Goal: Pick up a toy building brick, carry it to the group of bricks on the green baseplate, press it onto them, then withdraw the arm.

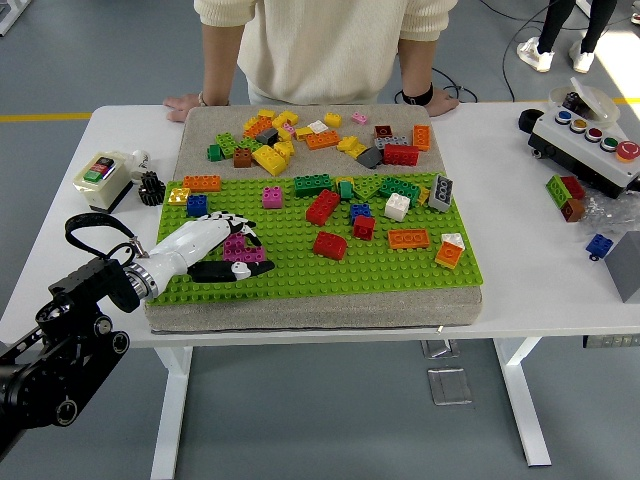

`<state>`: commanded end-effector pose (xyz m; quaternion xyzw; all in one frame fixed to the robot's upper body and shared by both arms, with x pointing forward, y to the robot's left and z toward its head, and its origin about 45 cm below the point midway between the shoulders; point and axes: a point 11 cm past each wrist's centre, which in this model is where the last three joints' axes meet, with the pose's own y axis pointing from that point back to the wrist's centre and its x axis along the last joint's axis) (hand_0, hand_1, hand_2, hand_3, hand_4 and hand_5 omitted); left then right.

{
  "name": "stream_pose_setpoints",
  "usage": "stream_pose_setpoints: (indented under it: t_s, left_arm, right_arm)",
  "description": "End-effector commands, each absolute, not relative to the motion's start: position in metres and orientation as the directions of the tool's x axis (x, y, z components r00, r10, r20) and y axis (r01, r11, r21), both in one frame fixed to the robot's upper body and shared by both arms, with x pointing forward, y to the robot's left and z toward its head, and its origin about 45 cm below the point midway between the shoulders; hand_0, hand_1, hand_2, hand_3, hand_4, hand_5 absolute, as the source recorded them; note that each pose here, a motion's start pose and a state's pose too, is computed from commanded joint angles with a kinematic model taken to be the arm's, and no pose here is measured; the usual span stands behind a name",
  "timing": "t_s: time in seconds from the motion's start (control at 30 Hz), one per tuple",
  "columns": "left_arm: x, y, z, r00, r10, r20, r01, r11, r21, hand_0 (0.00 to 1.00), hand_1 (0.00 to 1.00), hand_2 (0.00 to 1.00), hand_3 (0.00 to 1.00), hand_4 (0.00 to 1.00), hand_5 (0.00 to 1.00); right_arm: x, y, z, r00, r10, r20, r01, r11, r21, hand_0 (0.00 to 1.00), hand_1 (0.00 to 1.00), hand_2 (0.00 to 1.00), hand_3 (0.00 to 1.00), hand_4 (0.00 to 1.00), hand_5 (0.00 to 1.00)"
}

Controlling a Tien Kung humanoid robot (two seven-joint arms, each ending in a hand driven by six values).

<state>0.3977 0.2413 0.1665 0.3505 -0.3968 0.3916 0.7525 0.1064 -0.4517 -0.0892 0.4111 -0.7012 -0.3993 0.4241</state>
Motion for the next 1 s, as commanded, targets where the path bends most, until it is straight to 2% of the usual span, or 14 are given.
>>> stream_pose_setpoints:
  t_s: [1.0]
  left_arm:
    - [0.391,0.243,0.155,0.406,0.288,0.867,-0.859,0.445,0.254,0.998,0.945,0.871,0.645,0.998,0.998]
  right_arm:
    - [0.107,-0.453,-0.089,-0.308,-0.913,0.267,-0.238,0.345,0.908,0.751,0.674,0.725,0.661,0.914,0.483]
